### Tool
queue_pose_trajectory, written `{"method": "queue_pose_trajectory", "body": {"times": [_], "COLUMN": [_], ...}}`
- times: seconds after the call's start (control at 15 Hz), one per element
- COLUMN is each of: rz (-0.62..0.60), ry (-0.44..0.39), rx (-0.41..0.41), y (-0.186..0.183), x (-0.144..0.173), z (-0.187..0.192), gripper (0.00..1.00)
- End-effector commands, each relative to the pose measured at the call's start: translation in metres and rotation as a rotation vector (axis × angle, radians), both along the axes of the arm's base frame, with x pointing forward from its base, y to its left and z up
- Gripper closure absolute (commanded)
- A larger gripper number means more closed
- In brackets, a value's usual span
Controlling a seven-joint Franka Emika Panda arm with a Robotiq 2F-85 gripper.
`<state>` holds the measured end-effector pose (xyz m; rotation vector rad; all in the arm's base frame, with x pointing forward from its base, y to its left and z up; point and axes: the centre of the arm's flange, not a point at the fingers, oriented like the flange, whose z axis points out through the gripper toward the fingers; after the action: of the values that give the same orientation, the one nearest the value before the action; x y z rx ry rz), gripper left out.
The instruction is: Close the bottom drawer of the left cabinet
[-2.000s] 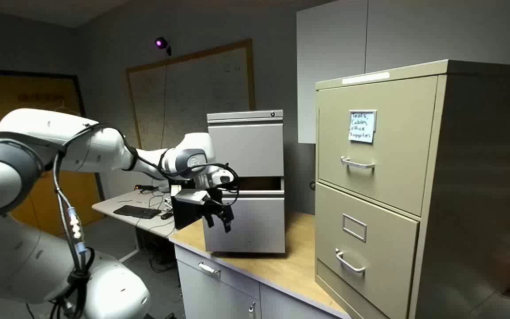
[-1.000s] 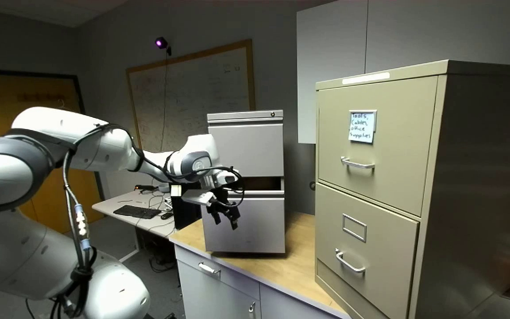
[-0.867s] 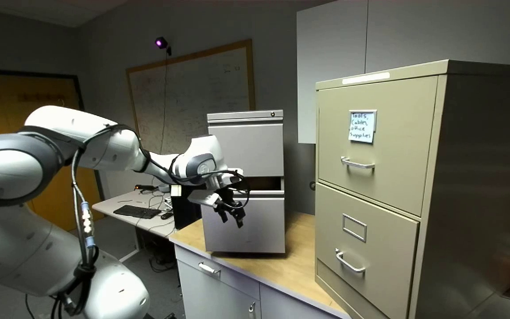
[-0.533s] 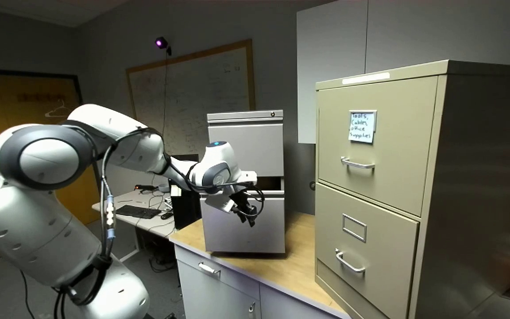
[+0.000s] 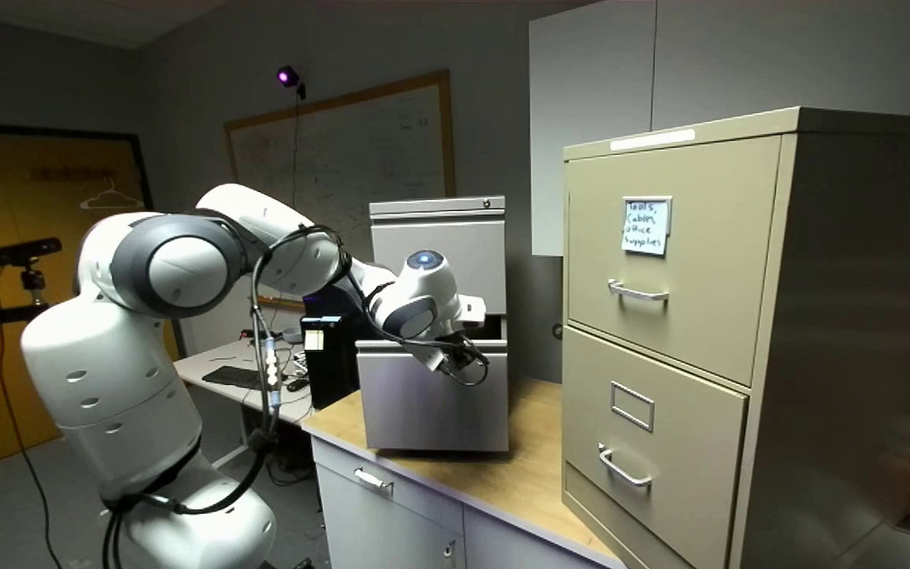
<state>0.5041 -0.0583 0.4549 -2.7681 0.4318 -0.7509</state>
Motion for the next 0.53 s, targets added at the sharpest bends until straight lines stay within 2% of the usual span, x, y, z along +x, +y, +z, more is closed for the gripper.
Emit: {"method": "queue_pose_trajectory", "body": {"times": [0.0,0.33,0.47], "rz": [0.055,0.126,0.163], "ry": [-0.081,-0.161,-0.162], "rx": [0.11,0.232,0.262], "y": [-0.002,0.008,0.017], "x": [0.042,0.077,0.091], "z": [0.02,0.031,0.029], "gripper": [1.0,1.0,1.0]}}
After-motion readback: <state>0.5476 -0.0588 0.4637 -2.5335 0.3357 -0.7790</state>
